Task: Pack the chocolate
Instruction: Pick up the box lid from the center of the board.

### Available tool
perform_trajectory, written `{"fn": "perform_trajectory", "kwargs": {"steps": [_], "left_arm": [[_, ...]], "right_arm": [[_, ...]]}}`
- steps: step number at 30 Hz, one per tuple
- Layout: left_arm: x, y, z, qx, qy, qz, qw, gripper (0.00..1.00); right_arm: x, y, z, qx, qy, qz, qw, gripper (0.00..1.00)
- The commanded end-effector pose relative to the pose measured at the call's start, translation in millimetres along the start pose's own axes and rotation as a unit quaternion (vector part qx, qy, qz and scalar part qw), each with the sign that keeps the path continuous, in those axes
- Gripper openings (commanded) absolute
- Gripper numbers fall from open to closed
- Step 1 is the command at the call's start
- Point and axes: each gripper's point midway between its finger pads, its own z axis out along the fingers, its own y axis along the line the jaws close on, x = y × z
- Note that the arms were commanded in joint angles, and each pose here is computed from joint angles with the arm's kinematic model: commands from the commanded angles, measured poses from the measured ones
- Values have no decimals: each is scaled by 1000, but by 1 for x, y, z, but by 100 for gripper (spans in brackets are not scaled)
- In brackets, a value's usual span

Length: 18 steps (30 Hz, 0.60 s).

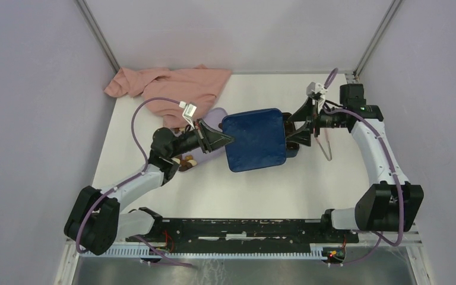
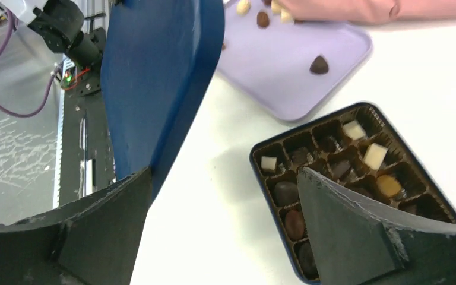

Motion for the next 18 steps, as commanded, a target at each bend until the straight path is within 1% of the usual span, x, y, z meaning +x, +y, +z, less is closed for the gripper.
{"fn": "perform_trajectory", "kwargs": {"steps": [1,3,4,6,8,11,16,18], "left_arm": [[-41,-36,-3,25,-75,-8,997,2],[-48,-46,-5,33,-85,-5,996,2],[-51,-49,-6,34,-87,-3,996,2],[-54,-51,-6,29,-89,4,996,2],[-55,-47,-6,14,-87,6,996,2],[-54,-41,-4,1,-87,5,996,2],[-55,-42,4,22,-85,-8,996,2],[-54,-43,10,29,-80,-12,996,2]], "right_arm": [[-18,28,-8,-39,-67,-75,994,98],[-17,45,-9,-62,-100,-115,986,98],[-17,51,-11,-63,-117,-153,979,98],[-14,62,-13,-58,-120,-195,972,98],[-17,63,-14,-60,-120,-179,975,98],[-18,65,-13,-68,-116,-126,983,98],[-12,60,-9,-83,-107,-41,990,96],[-13,55,-8,-86,-105,-21,991,94]]}}
